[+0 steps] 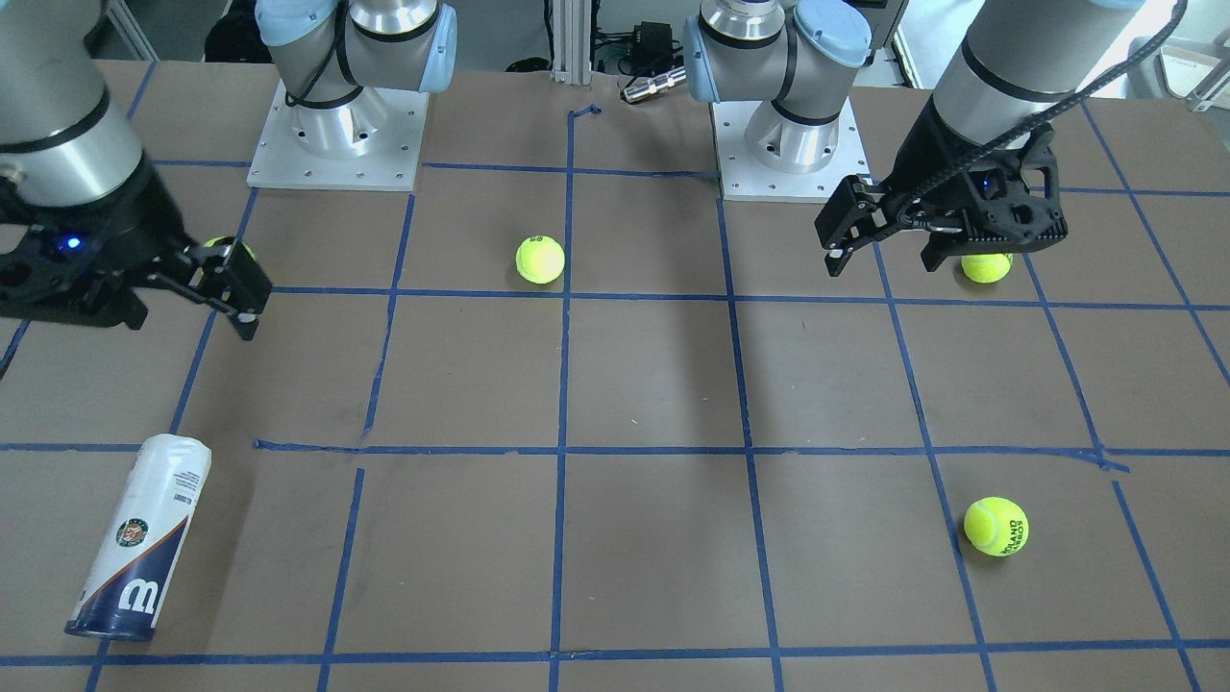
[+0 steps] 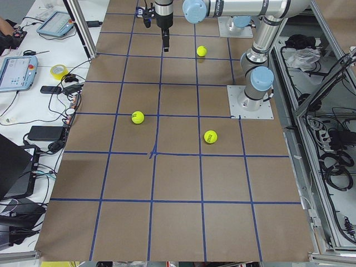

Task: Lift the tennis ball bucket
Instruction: 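Move the right gripper down over the upright blue-and-white Wilson can, then close the right gripper around the can's body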

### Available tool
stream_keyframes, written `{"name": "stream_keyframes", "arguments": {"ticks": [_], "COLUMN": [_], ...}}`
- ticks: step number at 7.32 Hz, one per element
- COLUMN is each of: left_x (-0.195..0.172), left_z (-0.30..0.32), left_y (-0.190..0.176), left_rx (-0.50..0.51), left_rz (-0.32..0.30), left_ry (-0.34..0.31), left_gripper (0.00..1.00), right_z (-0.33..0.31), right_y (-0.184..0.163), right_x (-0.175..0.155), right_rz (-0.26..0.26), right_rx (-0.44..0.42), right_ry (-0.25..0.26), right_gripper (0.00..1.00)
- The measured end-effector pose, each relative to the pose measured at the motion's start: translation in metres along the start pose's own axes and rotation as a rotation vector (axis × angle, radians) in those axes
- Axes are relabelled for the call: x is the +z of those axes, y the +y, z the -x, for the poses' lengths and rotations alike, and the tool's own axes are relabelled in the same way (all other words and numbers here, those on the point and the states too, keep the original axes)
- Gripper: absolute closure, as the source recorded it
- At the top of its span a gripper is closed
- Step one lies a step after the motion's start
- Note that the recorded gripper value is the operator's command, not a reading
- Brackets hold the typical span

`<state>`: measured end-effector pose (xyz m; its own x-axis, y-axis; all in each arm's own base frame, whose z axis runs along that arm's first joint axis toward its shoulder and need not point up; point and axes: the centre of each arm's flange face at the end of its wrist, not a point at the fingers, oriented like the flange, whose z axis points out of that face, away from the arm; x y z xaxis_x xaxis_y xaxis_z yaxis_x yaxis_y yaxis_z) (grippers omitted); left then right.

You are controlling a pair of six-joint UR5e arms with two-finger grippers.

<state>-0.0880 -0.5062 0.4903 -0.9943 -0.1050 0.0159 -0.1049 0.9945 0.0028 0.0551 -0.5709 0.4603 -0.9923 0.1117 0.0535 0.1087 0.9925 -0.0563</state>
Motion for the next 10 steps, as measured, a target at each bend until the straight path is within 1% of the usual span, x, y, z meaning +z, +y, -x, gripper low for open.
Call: {"name": "stream_keyframes", "arguments": {"ticks": [1,3,5,6,7,10], "left_x": [0.000,0.000,0.000,0.000,0.001,0.001], "left_z": [0.000,0.000,0.000,0.000,0.000,-0.001], "left_y": [0.000,0.000,0.000,0.000,0.000,0.000], "left_rx": [0.000,0.000,0.000,0.000,0.001,0.001], "left_rz": [0.000,0.000,0.001,0.001,0.001,0.001], "left_ry": [0.000,0.000,0.000,0.000,0.000,0.000], "left_gripper": [0.00,0.00,0.00,0.00,0.00,0.00], "right_z": [-0.025,-0.065,-0.094,-0.110,-0.120,-0.118], "right_y": [-0.027,-0.075,-0.106,-0.115,-0.121,-0.127], "right_x": [0.031,0.106,0.176,0.202,0.216,0.237], "right_rz": [0.014,0.016,0.011,0.014,0.017,0.028], "right_rx": [0.035,0.075,0.070,0.080,0.087,0.087], "right_ry": [0.027,0.041,0.040,0.038,0.030,-0.032], "right_gripper": [0.00,0.00,0.00,0.00,0.00,0.00]}}
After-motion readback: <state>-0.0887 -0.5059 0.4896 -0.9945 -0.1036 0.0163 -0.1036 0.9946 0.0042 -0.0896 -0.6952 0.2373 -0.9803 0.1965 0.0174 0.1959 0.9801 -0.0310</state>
